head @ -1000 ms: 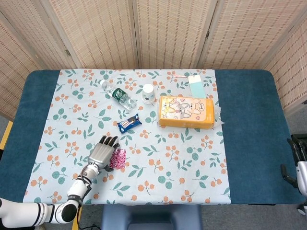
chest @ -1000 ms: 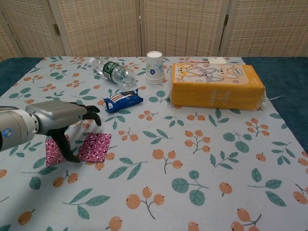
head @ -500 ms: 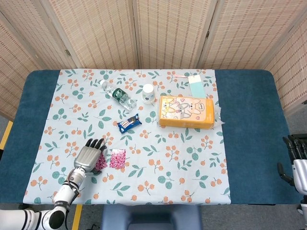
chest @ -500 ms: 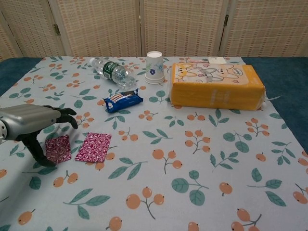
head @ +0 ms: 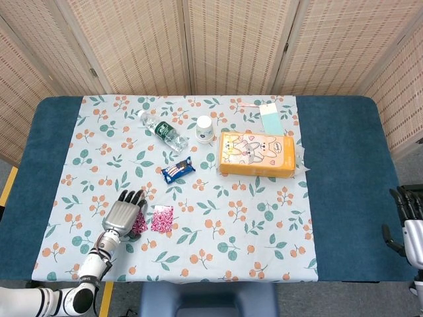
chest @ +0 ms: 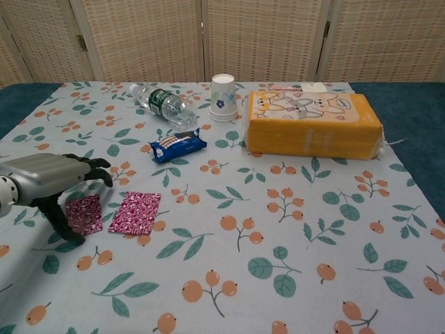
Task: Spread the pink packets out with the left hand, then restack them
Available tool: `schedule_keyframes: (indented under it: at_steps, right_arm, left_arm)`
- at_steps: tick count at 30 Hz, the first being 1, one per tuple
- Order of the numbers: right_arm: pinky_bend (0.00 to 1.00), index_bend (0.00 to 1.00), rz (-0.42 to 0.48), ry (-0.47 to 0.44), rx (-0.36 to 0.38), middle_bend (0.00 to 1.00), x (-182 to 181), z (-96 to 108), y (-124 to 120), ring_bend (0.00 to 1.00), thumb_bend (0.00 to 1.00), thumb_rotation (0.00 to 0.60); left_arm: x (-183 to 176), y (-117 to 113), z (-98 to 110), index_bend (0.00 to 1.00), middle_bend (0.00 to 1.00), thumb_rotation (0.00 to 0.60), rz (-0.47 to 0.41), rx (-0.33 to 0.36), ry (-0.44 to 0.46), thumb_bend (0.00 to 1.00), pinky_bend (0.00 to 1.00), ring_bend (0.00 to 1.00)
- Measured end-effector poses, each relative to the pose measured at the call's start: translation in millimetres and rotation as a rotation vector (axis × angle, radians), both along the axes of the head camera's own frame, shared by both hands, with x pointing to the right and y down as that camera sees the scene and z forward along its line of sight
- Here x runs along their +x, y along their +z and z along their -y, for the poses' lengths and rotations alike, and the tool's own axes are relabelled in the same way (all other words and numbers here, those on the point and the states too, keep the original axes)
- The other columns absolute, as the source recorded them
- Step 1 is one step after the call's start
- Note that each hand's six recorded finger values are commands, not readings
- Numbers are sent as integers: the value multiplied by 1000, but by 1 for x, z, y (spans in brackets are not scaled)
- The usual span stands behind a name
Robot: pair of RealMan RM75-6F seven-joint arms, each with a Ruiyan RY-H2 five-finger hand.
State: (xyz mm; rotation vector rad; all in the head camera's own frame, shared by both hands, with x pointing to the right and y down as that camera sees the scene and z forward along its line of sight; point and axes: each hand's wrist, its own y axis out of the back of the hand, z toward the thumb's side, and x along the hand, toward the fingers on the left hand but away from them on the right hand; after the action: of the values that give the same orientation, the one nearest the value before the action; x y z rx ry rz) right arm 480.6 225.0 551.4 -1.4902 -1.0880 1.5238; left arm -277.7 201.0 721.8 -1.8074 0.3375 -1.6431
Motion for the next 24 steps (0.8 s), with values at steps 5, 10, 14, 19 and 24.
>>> schedule_keyframes:
  at_steps: [5, 10, 14, 19, 24]
  right_arm:
    - [0, 0, 0, -4, -1, 71, -1, 1, 0, 0, 481, 600]
    - [0, 0, 1, -5, 0, 71, -2, 2, 0, 0, 481, 600]
    - [0, 0, 2, -7, 2, 71, -3, 2, 0, 0, 481, 600]
    - [0, 0, 2, -7, 1, 71, -3, 1, 0, 0, 481, 600]
    - [0, 0, 0, -3, 0, 71, -3, 1, 0, 0, 481, 600]
  left_arm:
    - [-9, -1, 2, 204, 0, 570, 14, 3, -14, 134, 0, 0]
    - [-20, -1, 3, 205, 0, 573, 31, -2, -35, 134, 0, 0]
    - [-26, -1, 3, 208, 0, 569, 32, -13, -48, 135, 0, 0]
    - [-26, -1, 1, 230, 0, 573, 33, -23, -44, 135, 0, 0]
    - [-27, -1, 1, 240, 0, 571, 38, -25, -40, 134, 0, 0]
